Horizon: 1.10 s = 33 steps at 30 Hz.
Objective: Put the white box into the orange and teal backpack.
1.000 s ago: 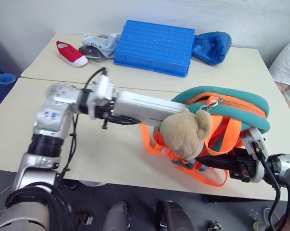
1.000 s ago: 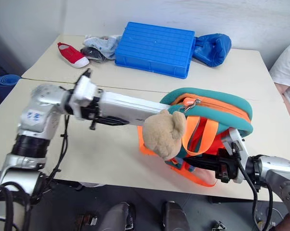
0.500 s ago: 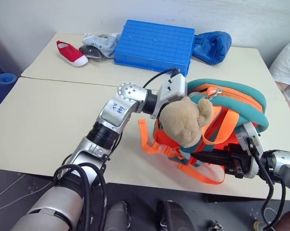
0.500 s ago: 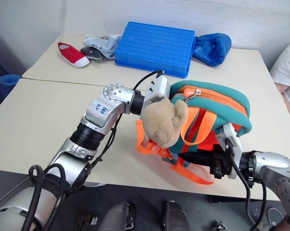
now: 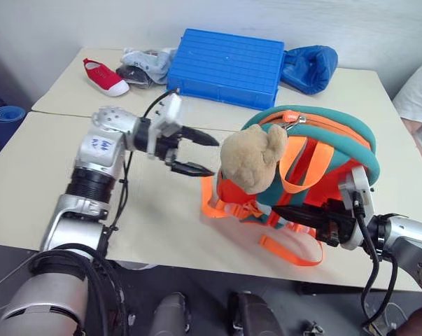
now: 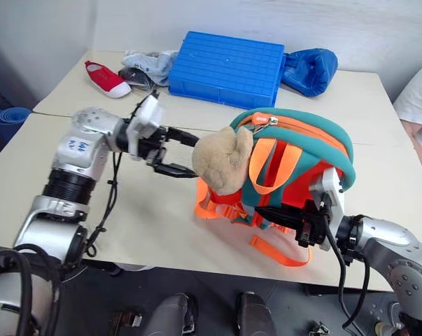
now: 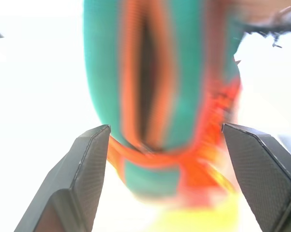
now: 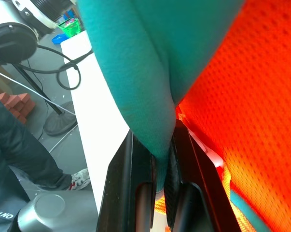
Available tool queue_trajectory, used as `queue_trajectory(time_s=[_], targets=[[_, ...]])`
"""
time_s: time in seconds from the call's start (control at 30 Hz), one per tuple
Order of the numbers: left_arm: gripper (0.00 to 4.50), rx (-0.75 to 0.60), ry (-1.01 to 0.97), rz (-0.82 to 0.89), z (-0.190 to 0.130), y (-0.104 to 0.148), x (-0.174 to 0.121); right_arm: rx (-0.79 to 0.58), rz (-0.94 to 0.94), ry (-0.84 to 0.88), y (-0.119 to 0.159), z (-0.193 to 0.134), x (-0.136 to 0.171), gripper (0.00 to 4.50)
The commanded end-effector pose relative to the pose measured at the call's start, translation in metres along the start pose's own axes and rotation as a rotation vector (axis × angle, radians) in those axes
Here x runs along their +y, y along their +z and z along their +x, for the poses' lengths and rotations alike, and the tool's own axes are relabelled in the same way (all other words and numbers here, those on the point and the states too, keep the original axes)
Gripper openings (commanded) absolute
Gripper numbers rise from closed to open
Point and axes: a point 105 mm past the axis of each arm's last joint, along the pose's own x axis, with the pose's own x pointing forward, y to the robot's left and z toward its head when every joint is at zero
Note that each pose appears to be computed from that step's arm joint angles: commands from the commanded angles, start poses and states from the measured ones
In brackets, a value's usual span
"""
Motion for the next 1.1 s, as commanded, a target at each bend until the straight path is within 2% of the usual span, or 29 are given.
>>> queue_trajectory(time_s=[0.03, 0.13, 0.2, 0.37, 0.53, 0.7, 0.8, 0.9, 1.03, 1.1], targets=[[3.87, -0.096, -0.046, 0.157, -0.015, 0.026, -0.012, -0.029, -0.043, 0.007, 0.008, 0.000, 0.001, 0.00], [3.87, -0.272, -0.022, 0.208, -0.015, 0.055, -0.026, -0.028, -0.042, 0.002, 0.007, 0.000, 0.000, 0.00], [3.87, -0.318, -0.032, 0.227, -0.010, 0.063, -0.039, -0.027, -0.038, 0.000, 0.005, 0.000, -0.001, 0.00], [3.87, -0.353, -0.043, 0.233, 0.011, 0.064, -0.058, -0.015, -0.017, 0.002, -0.001, -0.002, 0.001, 0.00], [3.87, -0.442, 0.010, 0.208, 0.034, 0.072, -0.055, 0.000, 0.002, 0.017, -0.009, -0.004, 0.006, 0.00], [3.87, -0.384, -0.004, 0.203, 0.046, 0.059, -0.057, -0.005, 0.006, 0.019, -0.013, -0.004, 0.009, 0.00], [3.27, -0.391, -0.032, 0.185, 0.055, 0.058, -0.062, -0.040, 0.026, 0.001, -0.015, -0.004, 0.009, 0.00], [2.39, -0.386, -0.012, 0.181, 0.057, 0.056, -0.059, -0.045, 0.026, -0.001, -0.016, -0.004, 0.009, 0.00], [1.31, -0.345, -0.015, 0.149, 0.053, 0.051, -0.058, -0.059, 0.025, -0.025, -0.016, -0.005, 0.008, 0.00], [0.82, -0.390, 0.071, 0.121, 0.042, 0.060, -0.044, -0.125, 0.069, -0.042, -0.011, -0.009, 0.009, 0.00]])
